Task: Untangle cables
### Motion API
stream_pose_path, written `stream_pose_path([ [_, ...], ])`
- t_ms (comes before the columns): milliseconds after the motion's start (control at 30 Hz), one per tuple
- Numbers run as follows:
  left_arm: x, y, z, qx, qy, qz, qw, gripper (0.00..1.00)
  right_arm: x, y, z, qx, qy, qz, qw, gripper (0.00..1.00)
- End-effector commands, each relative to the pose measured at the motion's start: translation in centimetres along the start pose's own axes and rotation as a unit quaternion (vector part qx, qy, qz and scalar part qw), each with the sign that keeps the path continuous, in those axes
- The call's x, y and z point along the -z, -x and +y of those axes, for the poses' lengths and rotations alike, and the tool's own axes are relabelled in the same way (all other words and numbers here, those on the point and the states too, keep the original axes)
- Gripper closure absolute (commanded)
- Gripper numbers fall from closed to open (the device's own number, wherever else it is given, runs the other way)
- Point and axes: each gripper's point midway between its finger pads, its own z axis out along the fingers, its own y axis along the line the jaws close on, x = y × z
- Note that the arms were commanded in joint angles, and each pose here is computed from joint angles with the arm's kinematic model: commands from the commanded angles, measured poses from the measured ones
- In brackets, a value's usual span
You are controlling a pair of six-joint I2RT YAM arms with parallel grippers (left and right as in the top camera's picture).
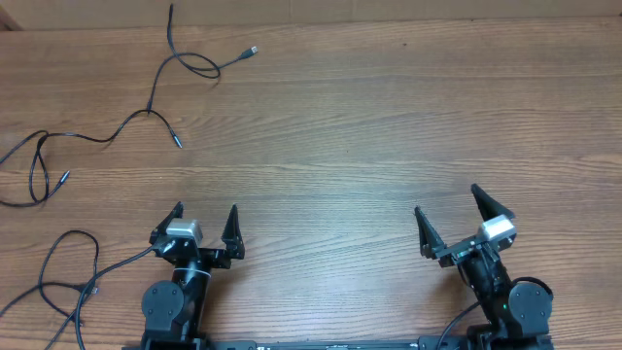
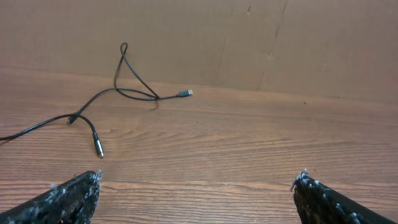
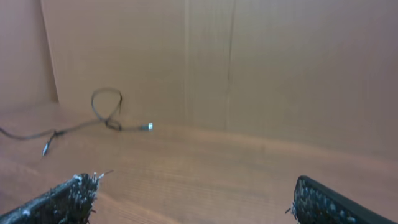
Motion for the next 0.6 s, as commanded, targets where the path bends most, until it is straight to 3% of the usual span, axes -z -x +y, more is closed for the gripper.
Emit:
stream_pose_path([
  [0, 0.03, 0.02, 0.28, 0.002, 0.007, -0.003, 1.0, 0.0, 0.09, -1.74, -0.43, -0.007, -0.011, 0.029, 0.999, 0.0],
  [567, 0.03, 0.02, 0.28, 0.002, 0.007, -0.003, 1.0, 0.0, 0.18, -2.56, -1.16, -0.007, -0.032, 0.046, 0.998, 0.0],
])
